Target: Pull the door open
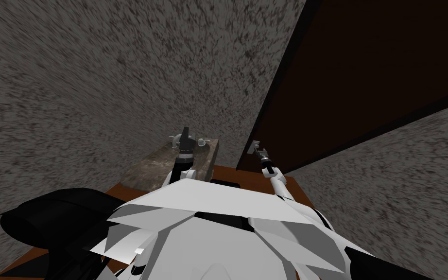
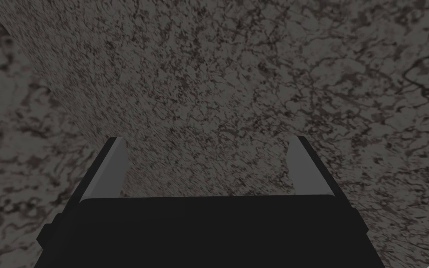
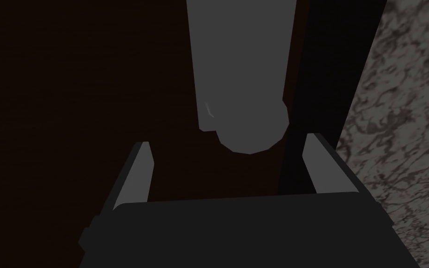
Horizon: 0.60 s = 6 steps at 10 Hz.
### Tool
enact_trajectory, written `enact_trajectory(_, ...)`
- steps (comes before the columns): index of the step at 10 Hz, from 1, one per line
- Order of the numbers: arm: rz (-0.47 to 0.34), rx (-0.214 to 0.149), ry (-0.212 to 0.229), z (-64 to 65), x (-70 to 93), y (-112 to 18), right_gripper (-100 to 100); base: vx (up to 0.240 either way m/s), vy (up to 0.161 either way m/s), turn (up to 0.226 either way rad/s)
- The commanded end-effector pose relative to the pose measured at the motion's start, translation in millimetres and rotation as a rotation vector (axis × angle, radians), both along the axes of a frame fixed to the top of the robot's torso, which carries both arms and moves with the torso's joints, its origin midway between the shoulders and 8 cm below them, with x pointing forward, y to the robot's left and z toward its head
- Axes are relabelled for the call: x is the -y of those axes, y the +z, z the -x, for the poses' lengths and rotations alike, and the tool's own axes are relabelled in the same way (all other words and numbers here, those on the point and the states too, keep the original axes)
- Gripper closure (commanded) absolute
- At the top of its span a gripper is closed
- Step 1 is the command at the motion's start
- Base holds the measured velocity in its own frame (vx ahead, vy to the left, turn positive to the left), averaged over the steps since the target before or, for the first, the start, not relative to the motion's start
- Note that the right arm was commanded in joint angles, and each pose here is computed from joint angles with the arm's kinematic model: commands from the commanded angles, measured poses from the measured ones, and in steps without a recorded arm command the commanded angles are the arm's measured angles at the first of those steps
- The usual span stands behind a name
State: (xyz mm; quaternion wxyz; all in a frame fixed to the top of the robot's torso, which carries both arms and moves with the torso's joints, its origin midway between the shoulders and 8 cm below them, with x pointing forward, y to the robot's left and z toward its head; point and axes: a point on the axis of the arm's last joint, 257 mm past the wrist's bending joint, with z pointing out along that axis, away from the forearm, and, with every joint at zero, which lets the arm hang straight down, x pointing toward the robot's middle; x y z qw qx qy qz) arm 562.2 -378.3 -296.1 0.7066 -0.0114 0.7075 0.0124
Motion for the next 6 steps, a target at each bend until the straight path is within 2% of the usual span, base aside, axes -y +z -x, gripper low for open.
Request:
enact_trajectory(1, 0.0, 0.0, 0.0, 0.0, 0.1, -0.1, -100, 0.0, 0.0, 0.0)
enact_trajectory(6, 0.0, 0.0, 0.0, 0.0, 0.1, -0.1, -100, 0.004, -0.001, 0.003)
